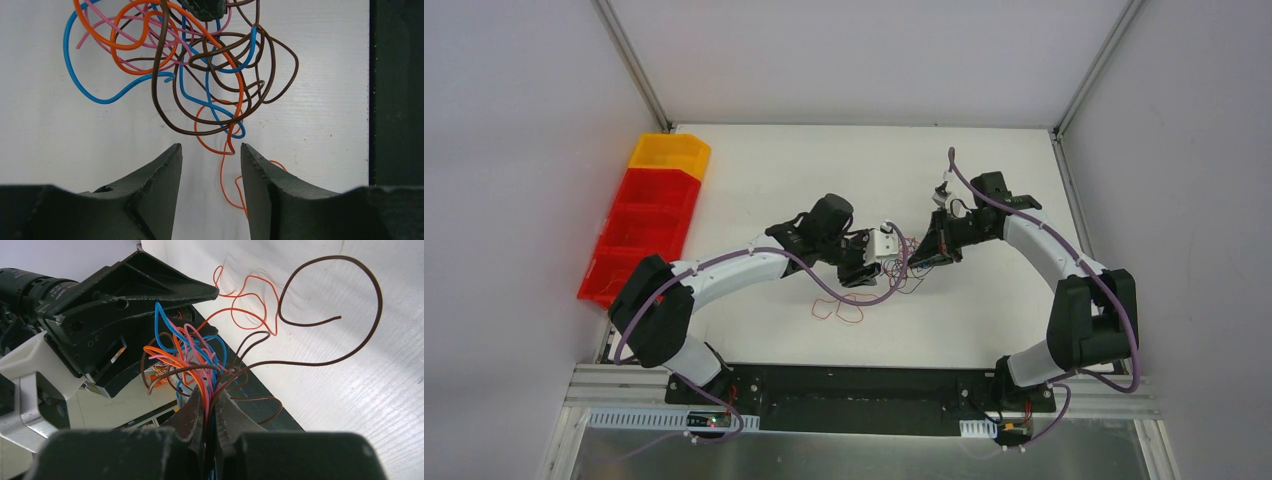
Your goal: Untangle the cables
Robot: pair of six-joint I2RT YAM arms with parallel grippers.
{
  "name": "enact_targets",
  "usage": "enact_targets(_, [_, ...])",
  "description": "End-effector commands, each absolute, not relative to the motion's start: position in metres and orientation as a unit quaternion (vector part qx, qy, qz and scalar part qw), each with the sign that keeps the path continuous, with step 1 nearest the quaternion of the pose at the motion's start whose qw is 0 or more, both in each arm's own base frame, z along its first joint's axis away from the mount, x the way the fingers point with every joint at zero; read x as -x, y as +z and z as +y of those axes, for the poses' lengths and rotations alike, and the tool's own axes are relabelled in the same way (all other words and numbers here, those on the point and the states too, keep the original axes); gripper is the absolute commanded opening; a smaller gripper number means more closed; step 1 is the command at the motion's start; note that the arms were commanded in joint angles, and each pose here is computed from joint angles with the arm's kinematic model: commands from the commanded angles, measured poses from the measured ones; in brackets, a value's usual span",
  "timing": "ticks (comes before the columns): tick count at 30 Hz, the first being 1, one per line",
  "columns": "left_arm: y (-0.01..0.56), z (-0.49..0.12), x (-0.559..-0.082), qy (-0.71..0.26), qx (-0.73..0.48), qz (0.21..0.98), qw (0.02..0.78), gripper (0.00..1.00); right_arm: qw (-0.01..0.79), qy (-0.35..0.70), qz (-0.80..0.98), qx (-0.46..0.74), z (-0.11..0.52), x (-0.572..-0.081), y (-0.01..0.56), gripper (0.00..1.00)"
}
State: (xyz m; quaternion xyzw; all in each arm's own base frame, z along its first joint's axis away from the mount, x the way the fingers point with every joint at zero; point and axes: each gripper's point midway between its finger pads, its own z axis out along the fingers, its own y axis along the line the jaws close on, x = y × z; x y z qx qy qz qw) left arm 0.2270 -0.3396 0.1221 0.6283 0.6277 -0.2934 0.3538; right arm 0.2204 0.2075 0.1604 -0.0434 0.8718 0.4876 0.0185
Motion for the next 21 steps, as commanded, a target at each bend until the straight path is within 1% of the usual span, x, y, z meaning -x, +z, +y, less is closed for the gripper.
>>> enact_targets(1, [0.138, -0.344, -0.222, -0.294, -0.639, 0.605, 0.373, 0.47, 0.033, 0.5, 0.863, 0.057, 0.211, -0.221, 0.177, 0.0])
enact_targets(5, [0.141, -0.349, -0.225, -0.294, -0.64, 0.598, 0.383, 0.48, 0.034, 0.5, 0.863, 0.057, 0.211, -0.221, 0.177, 0.0])
enact_targets(8, [0.146, -0.356, -0.228, -0.296, -0.64, 0.593, 0.39, 0.46, 0.033, 0.5, 0.864, 0.057, 0.211, -0.221, 0.176, 0.0])
enact_targets(10, [0.147, -0.358, -0.229, -0.294, -0.64, 0.592, 0.392, 0.38, 0.032, 0.499, 0.864, 0.056, 0.21, -0.221, 0.175, 0.0])
enact_targets(13, [0.146, -0.355, -0.231, -0.285, -0.644, 0.592, 0.391, 0.22, 0.032, 0.5, 0.864, 0.054, 0.21, -0.221, 0.175, 0.0])
enact_targets(16, [0.144, -0.342, -0.226, -0.269, -0.657, 0.593, 0.38, 0.0, 0.039, 0.499, 0.865, 0.043, 0.203, -0.226, 0.176, 0.0])
enact_targets(21, [0.163, -0.291, -0.234, -0.256, -0.612, 0.647, 0.376, 0.0, 0.086, 0.466, 0.881, 0.007, 0.162, -0.25, 0.177, 0.0])
